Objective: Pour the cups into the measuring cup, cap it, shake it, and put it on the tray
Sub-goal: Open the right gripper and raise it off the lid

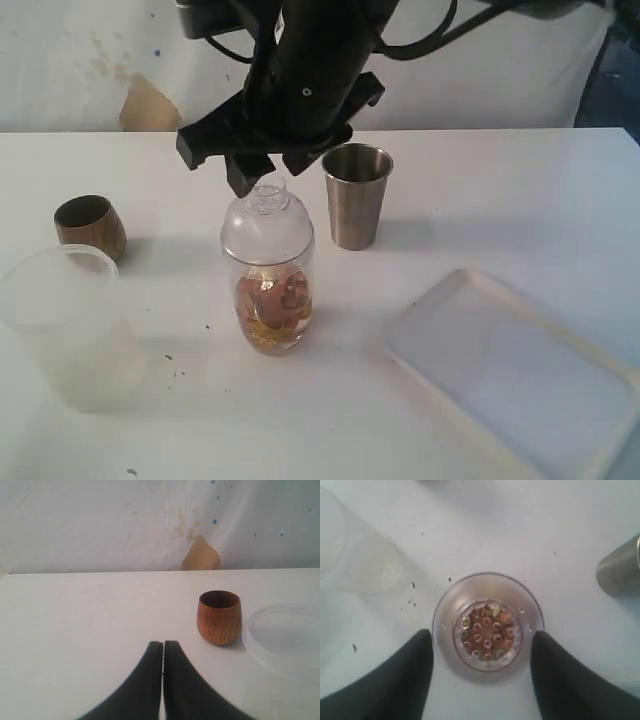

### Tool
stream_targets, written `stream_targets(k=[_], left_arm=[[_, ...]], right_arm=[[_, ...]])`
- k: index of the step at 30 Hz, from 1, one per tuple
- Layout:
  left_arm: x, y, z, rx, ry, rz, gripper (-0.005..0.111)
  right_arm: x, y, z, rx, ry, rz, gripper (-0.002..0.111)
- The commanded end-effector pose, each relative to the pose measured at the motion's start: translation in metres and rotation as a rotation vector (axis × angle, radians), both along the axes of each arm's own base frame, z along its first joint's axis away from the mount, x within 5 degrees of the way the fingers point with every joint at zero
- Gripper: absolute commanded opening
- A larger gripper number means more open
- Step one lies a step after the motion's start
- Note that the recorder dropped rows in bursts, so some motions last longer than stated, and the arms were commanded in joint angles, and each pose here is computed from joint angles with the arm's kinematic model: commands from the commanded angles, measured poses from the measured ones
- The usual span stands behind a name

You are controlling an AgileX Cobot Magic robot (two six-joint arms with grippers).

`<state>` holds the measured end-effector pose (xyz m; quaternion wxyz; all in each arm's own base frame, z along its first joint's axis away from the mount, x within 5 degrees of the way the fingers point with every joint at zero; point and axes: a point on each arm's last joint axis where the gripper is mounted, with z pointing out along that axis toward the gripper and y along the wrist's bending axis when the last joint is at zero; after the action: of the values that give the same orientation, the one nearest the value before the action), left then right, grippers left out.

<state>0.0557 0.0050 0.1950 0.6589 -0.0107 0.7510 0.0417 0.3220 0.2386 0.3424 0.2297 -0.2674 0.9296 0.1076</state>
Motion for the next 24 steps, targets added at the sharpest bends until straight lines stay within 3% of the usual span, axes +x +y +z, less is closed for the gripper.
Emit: stream_targets(k=[1,9,16,18,21,24], left_arm=[[0.000,0.000,0.000,-0.010,-0.014,-0.002,0.001],[0.000,0.000,0.000,-0.010,-0.014,-0.002,0.001],[0.000,0.000,0.000,-0.010,-0.014,-0.002,0.001],[0.000,0.000,0.000,-0.010,-0.014,-0.002,0.001],[0.000,0.000,0.000,-0.010,-0.014,-0.002,0.001],[0.000,0.000,0.000,-0.010,-0.014,-0.002,0.001]], right_arm=[[0.006,0.001,-0.017,-0.032,0.036,0.006,0.035],[0.008,0.004,-0.051,-0.145,0.169,0.052,0.033],[-0.009,-0.009,-0.008,-0.116,0.066,0.123,0.033],[-0.016,-0.014,0.007,-0.105,0.024,0.148,0.047],[-0.021,-0.018,0.016,-0.098,-0.002,0.143,0.094],[-0.020,-0.016,0.016,-0.094,-0.027,0.185,0.104]])
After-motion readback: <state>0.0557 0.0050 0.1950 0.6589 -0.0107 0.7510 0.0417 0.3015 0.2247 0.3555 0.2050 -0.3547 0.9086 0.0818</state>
